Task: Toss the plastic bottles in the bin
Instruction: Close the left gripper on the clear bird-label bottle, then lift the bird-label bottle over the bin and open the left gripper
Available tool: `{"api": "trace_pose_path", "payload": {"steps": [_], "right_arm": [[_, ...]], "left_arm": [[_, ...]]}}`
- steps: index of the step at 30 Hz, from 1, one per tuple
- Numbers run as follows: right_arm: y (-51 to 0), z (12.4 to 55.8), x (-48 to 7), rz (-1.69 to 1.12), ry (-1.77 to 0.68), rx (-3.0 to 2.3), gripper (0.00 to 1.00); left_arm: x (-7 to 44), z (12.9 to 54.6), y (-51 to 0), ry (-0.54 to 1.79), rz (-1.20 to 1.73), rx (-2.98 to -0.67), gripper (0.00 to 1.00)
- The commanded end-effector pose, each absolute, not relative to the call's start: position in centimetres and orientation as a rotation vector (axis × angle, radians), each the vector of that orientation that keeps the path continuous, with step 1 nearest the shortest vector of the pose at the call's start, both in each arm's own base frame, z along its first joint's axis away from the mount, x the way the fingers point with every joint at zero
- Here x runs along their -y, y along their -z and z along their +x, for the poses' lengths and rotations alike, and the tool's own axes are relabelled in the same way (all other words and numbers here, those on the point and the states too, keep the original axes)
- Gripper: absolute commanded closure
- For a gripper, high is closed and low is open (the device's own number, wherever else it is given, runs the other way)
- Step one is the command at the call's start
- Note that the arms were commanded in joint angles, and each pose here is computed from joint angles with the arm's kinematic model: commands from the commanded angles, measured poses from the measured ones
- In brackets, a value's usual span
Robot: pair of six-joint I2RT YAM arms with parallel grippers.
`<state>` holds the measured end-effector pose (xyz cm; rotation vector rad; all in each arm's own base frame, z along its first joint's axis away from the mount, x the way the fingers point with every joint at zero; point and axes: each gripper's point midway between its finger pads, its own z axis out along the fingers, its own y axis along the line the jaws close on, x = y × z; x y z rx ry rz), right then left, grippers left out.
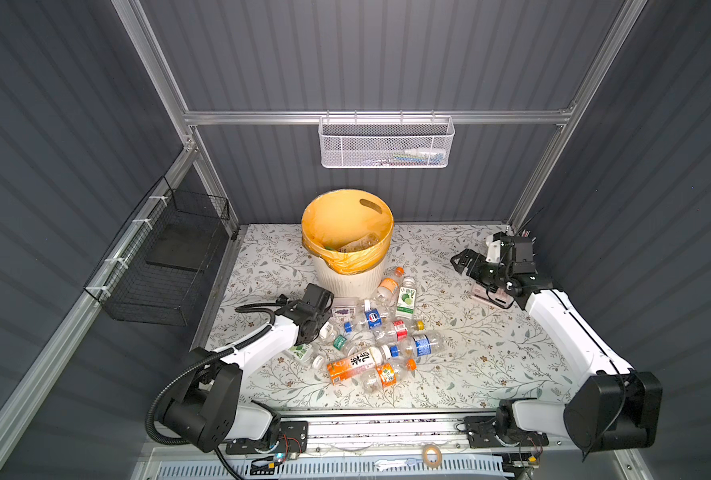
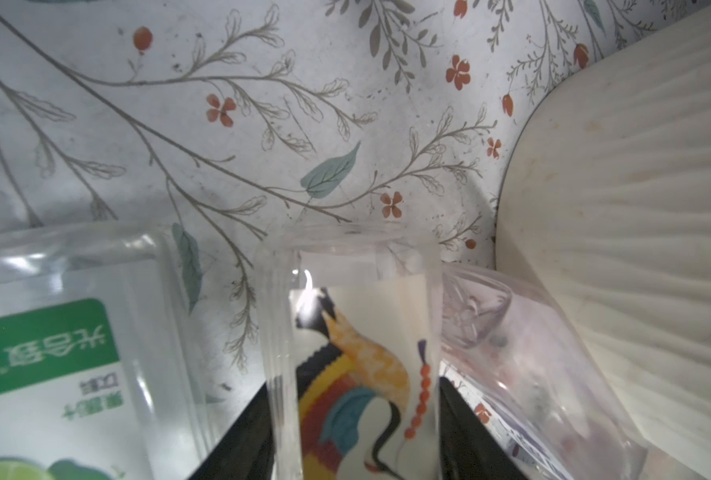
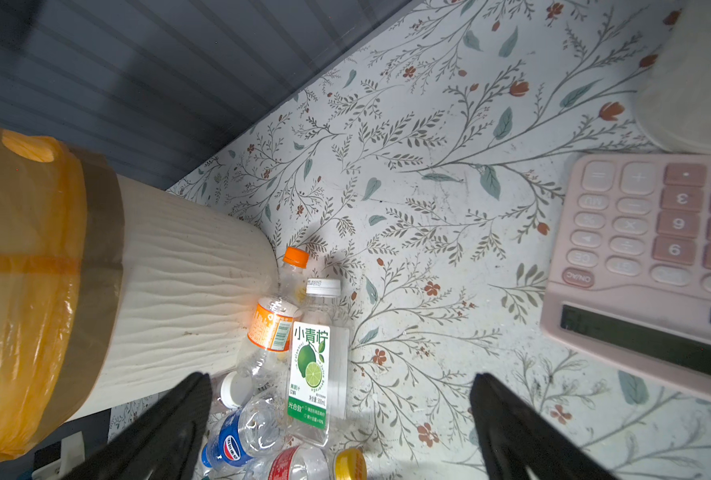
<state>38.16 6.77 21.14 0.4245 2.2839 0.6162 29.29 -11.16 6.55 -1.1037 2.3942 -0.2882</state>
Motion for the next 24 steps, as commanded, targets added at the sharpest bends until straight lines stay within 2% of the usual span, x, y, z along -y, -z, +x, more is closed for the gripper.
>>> {"api": "trace_pose_path", "payload": {"steps": [1, 7, 11, 18, 24], "right_arm": [[-20.8, 37.7, -6.4, 0.439, -0.605, -2.291, 0.01], [-20.8, 37.5, -6.1, 0.446, -0.599, -2.286, 0.01], [-20.2, 37.2, -5.4, 0.463, -0.567, -2.3, 0.01], [-19.6, 36.2, -3.7, 0.507, -0.559, -2.298, 0.01], [-20.1, 36.1, -3.3, 0.516, -0.579, -2.277, 0.01]], "left_arm": [[9.9, 28.4, -7.6, 0.237, -1.124, -2.362, 0.43], [8.5, 28.9, -11.9, 0.235, -1.075, -2.251, 0.44], [7.5, 29.7, -17.3, 0.242, -0.976, -2.135, 0.46], [4.3, 30.3, -32.6, 0.166, -0.738, -1.824, 0.48], [5.8, 32.2, -45.4, 0.208, -0.504, -1.619, 0.45]]}}
